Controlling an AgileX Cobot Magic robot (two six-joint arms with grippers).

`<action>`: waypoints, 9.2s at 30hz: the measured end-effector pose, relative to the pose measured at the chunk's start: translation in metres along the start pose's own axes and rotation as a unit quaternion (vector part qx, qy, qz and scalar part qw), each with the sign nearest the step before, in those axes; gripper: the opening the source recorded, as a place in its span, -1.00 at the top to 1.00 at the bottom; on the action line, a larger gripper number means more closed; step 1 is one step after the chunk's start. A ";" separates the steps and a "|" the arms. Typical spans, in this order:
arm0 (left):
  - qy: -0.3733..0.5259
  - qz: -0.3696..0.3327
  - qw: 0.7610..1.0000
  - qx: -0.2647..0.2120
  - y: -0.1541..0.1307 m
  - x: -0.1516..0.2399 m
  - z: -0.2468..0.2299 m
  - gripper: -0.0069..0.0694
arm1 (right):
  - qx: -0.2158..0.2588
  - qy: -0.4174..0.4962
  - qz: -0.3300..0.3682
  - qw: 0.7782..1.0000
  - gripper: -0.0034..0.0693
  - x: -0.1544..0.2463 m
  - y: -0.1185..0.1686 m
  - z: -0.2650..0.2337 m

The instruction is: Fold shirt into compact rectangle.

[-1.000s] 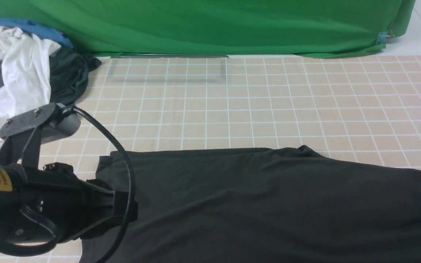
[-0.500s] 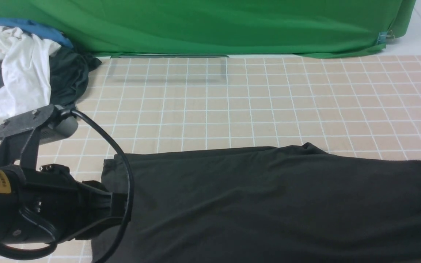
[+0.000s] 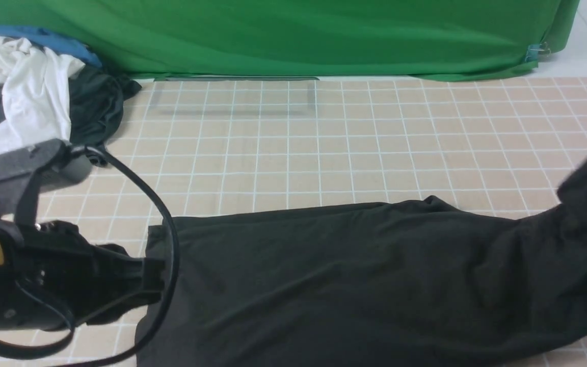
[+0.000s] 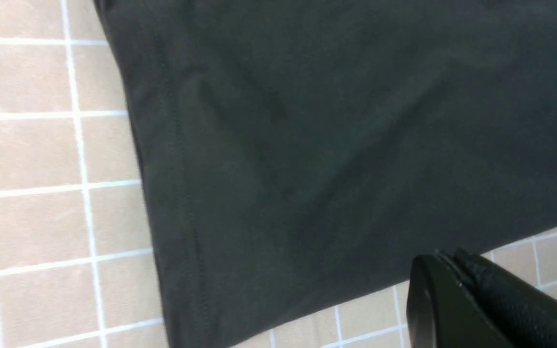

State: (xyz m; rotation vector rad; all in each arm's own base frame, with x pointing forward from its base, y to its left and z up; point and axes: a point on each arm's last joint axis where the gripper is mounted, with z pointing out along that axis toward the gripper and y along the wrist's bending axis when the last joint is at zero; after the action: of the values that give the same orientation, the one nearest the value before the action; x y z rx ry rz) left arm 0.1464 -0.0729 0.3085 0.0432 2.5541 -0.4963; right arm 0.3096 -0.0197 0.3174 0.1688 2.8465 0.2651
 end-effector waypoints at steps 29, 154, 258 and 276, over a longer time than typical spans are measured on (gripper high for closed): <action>-0.107 0.000 0.994 -0.030 -0.013 -0.027 -0.095 0.79 | -0.227 -0.030 -0.208 0.951 0.57 0.122 0.334 0.129; -0.352 -0.016 0.926 0.138 0.028 0.076 -0.071 0.79 | -0.233 -0.764 -0.240 0.551 0.66 0.281 0.003 -0.178; -0.425 -0.016 0.902 -0.081 0.096 0.134 0.024 0.79 | 0.057 -0.526 -0.111 0.841 0.25 0.279 -0.033 0.053; -0.425 -0.016 0.902 -0.081 0.096 0.134 0.024 0.79 | 0.056 -0.526 -0.110 0.841 0.25 0.279 -0.033 0.053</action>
State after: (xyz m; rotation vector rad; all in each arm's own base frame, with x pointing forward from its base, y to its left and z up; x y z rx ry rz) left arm 0.0554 -0.0014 0.1889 -0.2299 1.7217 -0.2283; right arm 0.0553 -0.0036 0.1874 -0.0069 1.7485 -0.0553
